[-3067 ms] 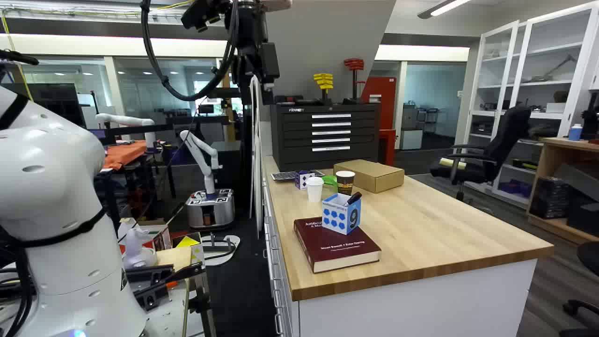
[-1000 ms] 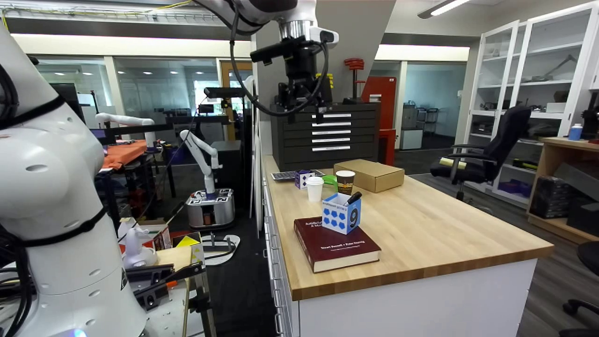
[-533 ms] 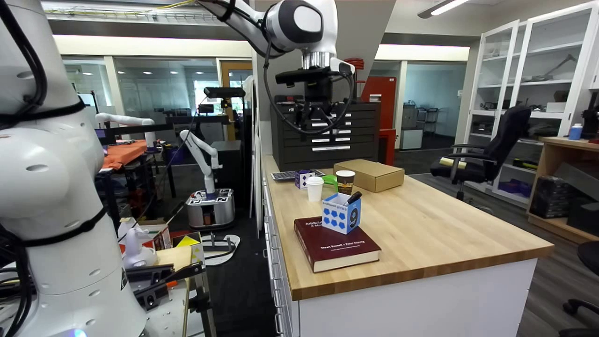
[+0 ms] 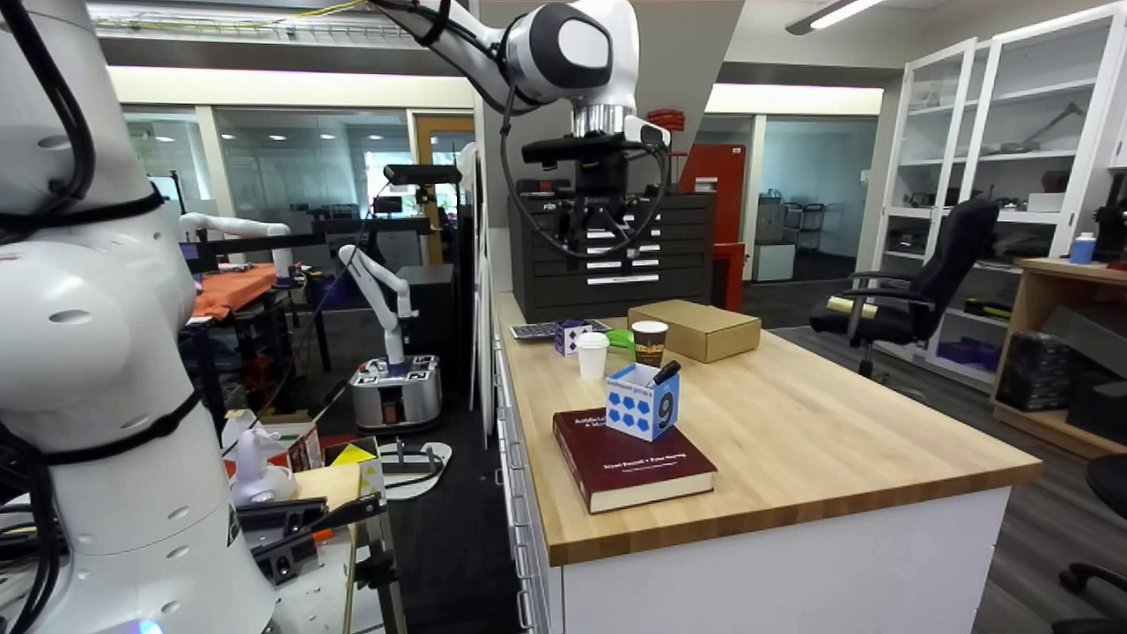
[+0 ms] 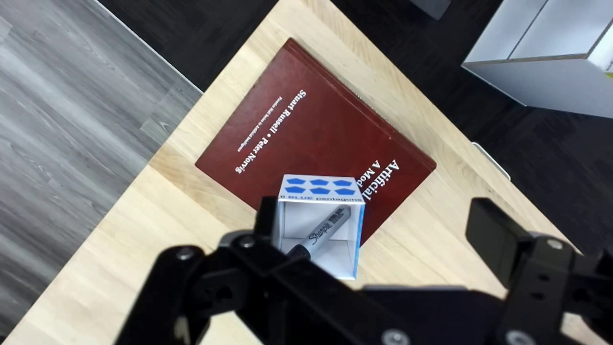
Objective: Remove the black marker from the blue and white box and place it on top of the maroon book
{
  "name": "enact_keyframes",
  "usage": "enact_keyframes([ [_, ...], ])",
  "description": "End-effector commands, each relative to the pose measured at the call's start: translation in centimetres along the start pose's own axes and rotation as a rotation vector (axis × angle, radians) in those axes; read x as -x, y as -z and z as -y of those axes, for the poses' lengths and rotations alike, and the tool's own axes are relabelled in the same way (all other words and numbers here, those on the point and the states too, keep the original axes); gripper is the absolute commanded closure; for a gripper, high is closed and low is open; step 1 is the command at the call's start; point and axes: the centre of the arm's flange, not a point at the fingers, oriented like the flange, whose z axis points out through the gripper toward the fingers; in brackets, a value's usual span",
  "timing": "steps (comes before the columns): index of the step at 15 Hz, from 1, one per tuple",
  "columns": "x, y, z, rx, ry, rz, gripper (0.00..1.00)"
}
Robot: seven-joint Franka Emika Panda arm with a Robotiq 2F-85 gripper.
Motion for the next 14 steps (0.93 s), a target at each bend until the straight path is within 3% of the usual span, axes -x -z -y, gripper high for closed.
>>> enact_keyframes([
  [1, 0.4, -1.3, -0.5, 0.002, -0.026, -0.033, 0.00],
  [5, -1.4, -4.6, -1.5, 0.032, -0.028, -0.124, 0.00],
  [14, -6.7, -10.3, -3.5, 0.007, -0.026, -0.140, 0.00],
])
